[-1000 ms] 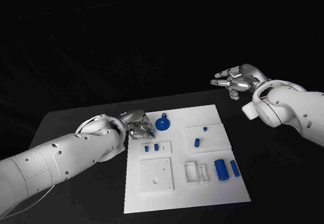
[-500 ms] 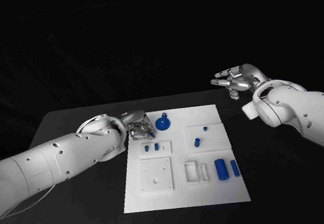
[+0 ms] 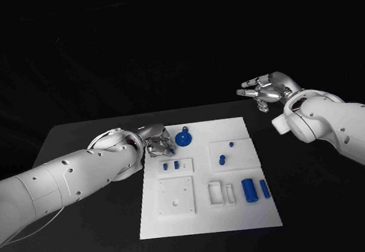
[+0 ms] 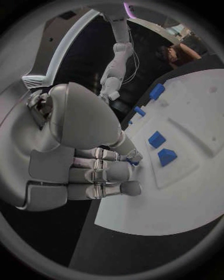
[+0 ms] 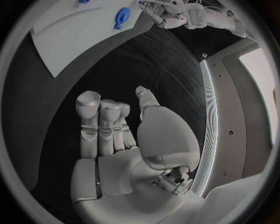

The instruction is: Assemble the parts on the task board

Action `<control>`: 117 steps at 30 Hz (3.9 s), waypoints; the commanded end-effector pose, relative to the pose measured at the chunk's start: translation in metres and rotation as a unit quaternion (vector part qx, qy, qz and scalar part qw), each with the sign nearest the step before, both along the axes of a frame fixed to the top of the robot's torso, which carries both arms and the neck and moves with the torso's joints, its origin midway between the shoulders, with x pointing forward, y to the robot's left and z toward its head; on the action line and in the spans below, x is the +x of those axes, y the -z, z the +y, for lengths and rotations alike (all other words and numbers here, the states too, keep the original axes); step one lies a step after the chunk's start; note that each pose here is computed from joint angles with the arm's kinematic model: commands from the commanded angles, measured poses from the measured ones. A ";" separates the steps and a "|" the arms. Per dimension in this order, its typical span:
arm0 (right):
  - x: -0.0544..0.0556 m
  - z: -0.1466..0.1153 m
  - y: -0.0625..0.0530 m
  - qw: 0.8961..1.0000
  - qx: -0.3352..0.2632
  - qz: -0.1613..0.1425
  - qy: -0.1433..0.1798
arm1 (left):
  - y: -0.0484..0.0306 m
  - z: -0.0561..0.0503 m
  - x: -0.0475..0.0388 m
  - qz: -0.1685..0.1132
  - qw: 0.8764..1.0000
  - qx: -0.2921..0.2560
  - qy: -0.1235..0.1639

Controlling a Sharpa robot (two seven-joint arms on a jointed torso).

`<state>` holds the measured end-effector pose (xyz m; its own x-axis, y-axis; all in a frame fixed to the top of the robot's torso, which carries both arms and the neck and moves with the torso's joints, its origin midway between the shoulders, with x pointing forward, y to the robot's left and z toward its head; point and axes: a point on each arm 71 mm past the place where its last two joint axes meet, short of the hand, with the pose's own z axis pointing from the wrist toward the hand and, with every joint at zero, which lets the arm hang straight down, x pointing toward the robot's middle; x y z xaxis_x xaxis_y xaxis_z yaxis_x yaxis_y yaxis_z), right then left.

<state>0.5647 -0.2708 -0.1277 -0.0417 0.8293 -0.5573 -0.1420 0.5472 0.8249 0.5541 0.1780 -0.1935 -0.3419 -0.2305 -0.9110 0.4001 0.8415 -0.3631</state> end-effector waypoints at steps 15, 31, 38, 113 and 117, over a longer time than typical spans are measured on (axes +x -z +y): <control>0.000 0.001 0.002 1.000 0.000 0.002 -0.008 | 0.0066 -0.001 -0.0038 0.016 1.000 0.007 0.011; 0.000 0.002 0.004 1.000 0.000 0.004 -0.008 | 0.0013 -0.001 -0.0040 -0.010 1.000 -0.023 0.015; 0.000 0.002 0.005 1.000 0.000 0.005 -0.008 | 0.0000 -0.003 -0.0042 -0.017 0.999 -0.029 0.017; 0.000 0.001 0.004 1.000 -0.001 0.005 -0.008 | 0.0115 -0.004 -0.0061 0.011 1.000 0.009 0.017; 0.000 0.002 0.005 1.000 0.000 0.005 -0.008 | 0.0113 -0.004 -0.0058 0.009 1.000 0.008 0.017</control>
<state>0.5647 -0.2708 -0.1323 -0.0478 0.8290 -0.5573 -0.1338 0.5476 0.8260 0.5504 0.1772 -0.2013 -0.3434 -0.2114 -0.9151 0.4163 0.8391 -0.3500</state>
